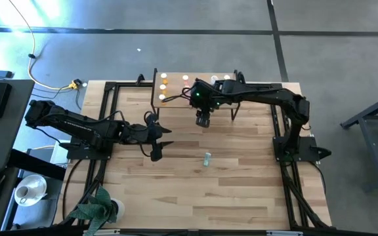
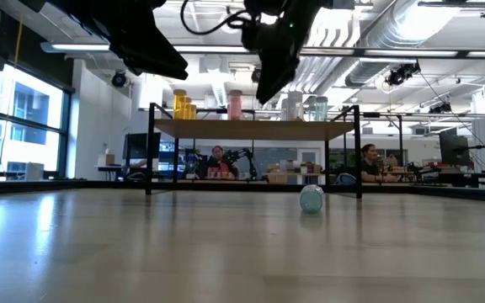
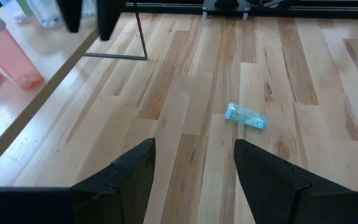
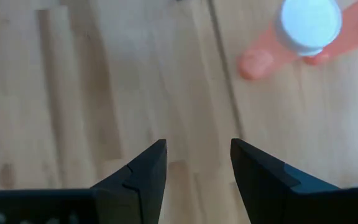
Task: Pick and place medicine bottles onto shelf by color
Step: Align the blue pill bottle with the other blue pill bottles on the shelf
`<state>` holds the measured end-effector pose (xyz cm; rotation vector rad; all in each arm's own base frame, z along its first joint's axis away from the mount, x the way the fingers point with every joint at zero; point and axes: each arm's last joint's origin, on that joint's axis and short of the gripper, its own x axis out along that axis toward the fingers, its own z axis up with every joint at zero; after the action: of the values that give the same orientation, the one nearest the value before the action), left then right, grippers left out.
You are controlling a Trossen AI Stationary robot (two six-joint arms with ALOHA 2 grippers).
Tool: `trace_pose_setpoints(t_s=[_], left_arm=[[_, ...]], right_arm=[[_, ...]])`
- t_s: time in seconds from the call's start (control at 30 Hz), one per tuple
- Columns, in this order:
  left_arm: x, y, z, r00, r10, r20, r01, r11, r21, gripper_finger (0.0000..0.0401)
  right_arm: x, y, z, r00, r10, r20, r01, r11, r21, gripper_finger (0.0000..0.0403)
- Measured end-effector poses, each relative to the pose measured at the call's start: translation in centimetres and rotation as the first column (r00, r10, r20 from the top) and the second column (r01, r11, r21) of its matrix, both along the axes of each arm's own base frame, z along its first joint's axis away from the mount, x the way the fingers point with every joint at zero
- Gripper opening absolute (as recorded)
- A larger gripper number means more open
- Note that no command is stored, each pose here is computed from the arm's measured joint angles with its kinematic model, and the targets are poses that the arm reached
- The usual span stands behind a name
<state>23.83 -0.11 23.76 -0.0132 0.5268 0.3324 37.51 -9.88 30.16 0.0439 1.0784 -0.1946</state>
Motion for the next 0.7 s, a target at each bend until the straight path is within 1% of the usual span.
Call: trace_pose_setpoints(t_s=[0.13,0.23,0.3,0.4,0.53,0.63,0.7], left_arm=[[0.0,0.0,0.0,1.000,0.004,0.006,-0.004,1.000,-0.006,0.0207],[0.0,0.0,0.0,1.000,0.011,0.009,-0.011,1.000,-0.014,0.0207],[0.0,0.0,0.0,1.000,0.011,0.009,-0.011,1.000,-0.014,0.0207],[0.0,0.0,0.0,1.000,0.011,0.009,-0.011,1.000,-0.014,0.0207],[0.0,0.0,0.0,1.000,0.011,0.010,-0.011,1.000,-0.014,0.0207],[0.0,0.0,0.0,1.000,0.011,0.009,-0.011,1.000,-0.014,0.0207],[0.0,0.0,0.0,1.000,0.011,0.010,-0.011,1.000,-0.014,0.0207]], right_arm=[[-0.5,1.7,1.1,1.000,-0.020,0.021,0.019,0.998,0.057,0.0170],[-0.6,3.3,1.3,0.999,-0.048,0.014,0.045,0.986,0.161,0.0170],[-0.7,4.4,1.1,0.997,-0.080,-0.014,0.081,0.970,0.229,0.0170],[-0.3,6.0,0.8,0.985,-0.163,-0.049,0.170,0.940,0.294,0.0170],[-0.2,8.3,0.6,0.956,-0.277,-0.092,0.291,0.883,0.367,0.0170],[-0.3,9.9,0.5,0.941,-0.311,-0.134,0.339,0.857,0.389,0.0170],[-0.4,10.6,0.3,0.926,-0.343,-0.157,0.377,0.847,0.376,0.0170]])
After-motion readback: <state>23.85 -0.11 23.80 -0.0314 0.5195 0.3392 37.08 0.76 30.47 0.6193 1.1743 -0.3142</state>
